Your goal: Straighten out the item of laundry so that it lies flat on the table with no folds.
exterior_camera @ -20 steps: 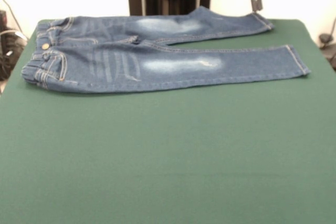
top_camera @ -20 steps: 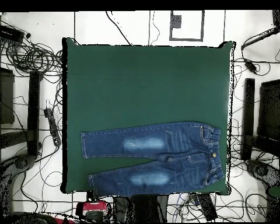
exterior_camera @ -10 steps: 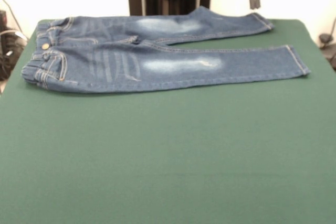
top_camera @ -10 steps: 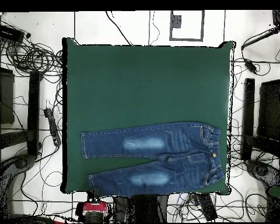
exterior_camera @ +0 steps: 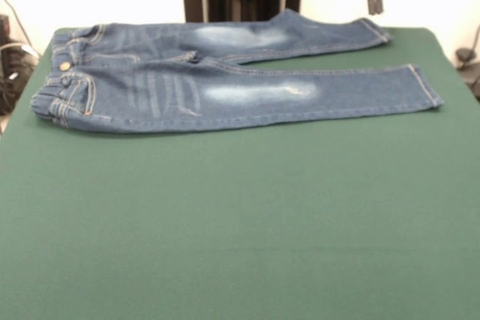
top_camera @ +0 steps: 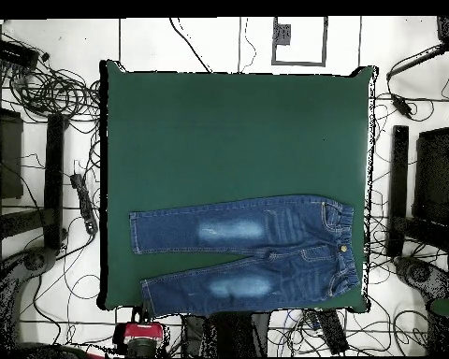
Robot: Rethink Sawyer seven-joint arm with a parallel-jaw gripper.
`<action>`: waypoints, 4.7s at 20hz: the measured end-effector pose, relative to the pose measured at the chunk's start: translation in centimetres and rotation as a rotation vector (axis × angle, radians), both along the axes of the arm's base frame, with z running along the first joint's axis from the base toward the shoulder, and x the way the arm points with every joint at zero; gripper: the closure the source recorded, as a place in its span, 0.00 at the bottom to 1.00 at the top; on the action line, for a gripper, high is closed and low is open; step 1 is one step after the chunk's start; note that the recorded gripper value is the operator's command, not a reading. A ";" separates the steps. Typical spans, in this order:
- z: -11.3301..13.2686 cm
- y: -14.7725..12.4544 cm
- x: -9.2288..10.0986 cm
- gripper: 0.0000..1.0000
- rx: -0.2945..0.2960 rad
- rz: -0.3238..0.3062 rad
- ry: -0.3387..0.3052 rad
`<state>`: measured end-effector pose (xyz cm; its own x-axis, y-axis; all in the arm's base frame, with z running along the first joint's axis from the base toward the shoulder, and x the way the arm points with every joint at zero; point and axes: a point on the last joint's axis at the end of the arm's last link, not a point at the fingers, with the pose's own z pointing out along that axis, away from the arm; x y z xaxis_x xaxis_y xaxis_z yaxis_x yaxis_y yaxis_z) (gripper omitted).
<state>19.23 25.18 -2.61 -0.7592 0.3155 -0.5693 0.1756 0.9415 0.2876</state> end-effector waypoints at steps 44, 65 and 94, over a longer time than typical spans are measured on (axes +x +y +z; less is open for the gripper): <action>-3.6 0.8 1.1 1.00 0.087 0.069 -0.029; -3.4 0.8 1.4 1.00 0.090 0.054 -0.030; -2.0 4.0 -1.9 1.00 0.101 0.135 -0.027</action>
<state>17.28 29.21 -4.64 -0.7833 0.2682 -0.5608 0.0400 0.9220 0.3850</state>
